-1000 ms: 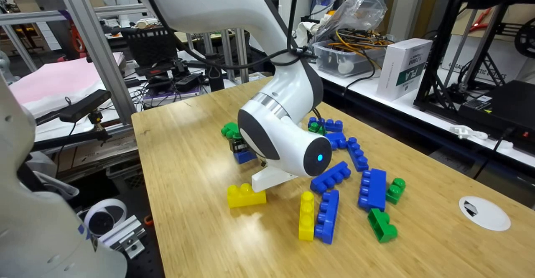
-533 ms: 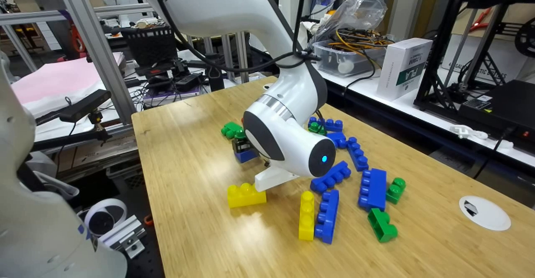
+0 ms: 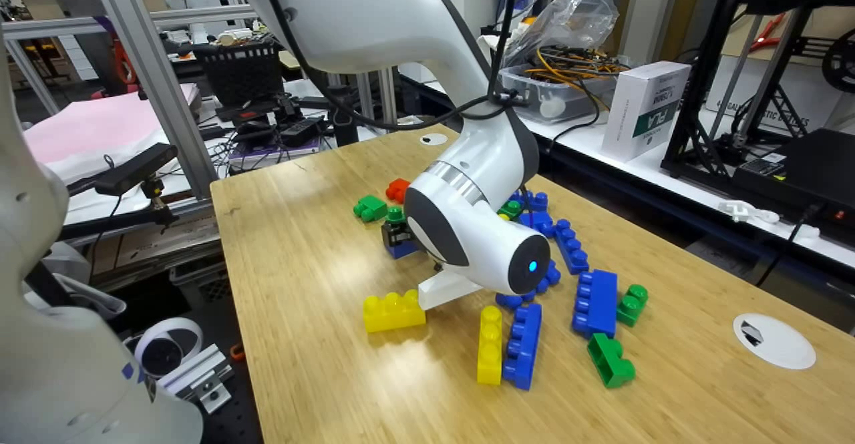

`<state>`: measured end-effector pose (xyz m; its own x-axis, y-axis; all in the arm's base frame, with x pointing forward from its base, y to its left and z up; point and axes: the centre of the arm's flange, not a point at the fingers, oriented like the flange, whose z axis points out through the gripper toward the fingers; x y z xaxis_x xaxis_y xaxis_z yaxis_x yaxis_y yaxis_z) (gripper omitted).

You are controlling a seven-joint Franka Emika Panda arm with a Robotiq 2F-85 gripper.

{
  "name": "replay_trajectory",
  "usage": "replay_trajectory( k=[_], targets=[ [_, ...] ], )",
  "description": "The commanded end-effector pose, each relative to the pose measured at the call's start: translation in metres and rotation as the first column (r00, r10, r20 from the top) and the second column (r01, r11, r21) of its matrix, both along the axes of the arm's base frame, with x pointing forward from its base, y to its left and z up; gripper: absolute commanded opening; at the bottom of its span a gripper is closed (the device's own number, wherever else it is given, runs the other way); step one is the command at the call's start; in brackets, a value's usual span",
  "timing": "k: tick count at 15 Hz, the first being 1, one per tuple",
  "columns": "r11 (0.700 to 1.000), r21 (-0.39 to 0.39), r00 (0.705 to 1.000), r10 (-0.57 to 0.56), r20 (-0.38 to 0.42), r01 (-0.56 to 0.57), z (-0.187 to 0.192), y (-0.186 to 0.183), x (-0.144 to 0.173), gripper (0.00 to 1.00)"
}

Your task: Put one of the green blocks on top of one of the blue blocks

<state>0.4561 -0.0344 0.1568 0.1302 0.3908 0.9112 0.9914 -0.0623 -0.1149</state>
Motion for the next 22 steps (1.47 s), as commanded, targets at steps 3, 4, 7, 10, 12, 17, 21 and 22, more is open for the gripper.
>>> replay_trajectory(
  k=[3,4,7,10,12,17,21,22],
  targets=[
    [0.998,0.023,0.998,0.05,0.041,-0.051,-0.032,-0.012,-0.001,0.44],
    [0.998,0.023,0.997,0.06,0.047,-0.061,-0.033,-0.013,0.001,0.44],
    [0.996,0.023,0.995,0.085,0.052,-0.086,-0.034,-0.015,0.005,0.44],
    [0.994,0.007,0.993,0.107,0.052,-0.107,-0.034,-0.016,0.003,0.98],
    [0.993,-0.011,0.992,0.118,0.042,-0.118,-0.036,-0.017,0.0,1.0],
    [0.989,-0.067,0.991,0.134,0.028,-0.132,-0.034,-0.013,-0.005,1.0],
    [0.982,-0.168,0.995,0.088,0.037,-0.08,-0.012,-0.007,-0.011,1.0],
    [0.977,-0.201,0.995,0.085,0.056,-0.072,-0.001,-0.006,-0.013,1.0]
  ],
)
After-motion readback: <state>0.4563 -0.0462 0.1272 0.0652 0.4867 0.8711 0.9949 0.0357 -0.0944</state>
